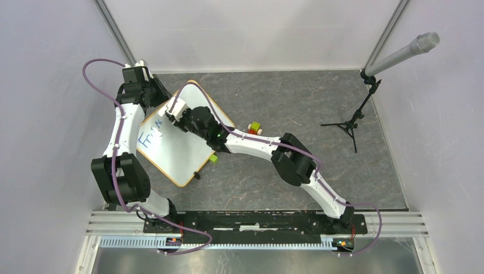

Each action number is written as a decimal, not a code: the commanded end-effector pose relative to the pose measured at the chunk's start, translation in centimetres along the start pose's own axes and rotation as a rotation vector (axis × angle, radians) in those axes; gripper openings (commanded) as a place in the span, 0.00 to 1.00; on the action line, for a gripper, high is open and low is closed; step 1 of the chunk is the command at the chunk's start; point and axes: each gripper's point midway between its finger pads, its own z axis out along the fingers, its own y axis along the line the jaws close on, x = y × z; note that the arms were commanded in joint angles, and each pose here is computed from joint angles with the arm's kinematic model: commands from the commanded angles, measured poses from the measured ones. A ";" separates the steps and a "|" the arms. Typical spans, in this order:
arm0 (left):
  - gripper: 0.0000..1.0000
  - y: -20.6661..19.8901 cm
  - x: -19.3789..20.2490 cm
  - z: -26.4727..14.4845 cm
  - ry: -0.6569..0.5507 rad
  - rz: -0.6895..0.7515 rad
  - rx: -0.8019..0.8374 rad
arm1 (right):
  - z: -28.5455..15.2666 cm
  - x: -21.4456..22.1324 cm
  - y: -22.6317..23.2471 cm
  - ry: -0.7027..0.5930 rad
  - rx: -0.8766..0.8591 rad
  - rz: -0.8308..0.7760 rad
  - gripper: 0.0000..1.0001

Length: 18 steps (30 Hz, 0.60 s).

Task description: Erase the whiteboard

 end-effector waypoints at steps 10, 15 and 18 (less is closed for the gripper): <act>0.68 -1.1 -1.4 -4.4 -0.066 0.057 -0.014 | 0.0 -4.6 5.4 -0.134 -0.202 0.133 0.45; 0.84 -1.3 -2.7 -8.2 -0.148 0.034 -0.049 | -1.0 -5.6 5.6 -0.132 -0.237 0.137 0.51; 0.85 -0.6 -1.8 -9.9 -0.149 -0.005 -0.089 | -2.7 -5.8 3.1 -0.112 -0.181 0.146 0.64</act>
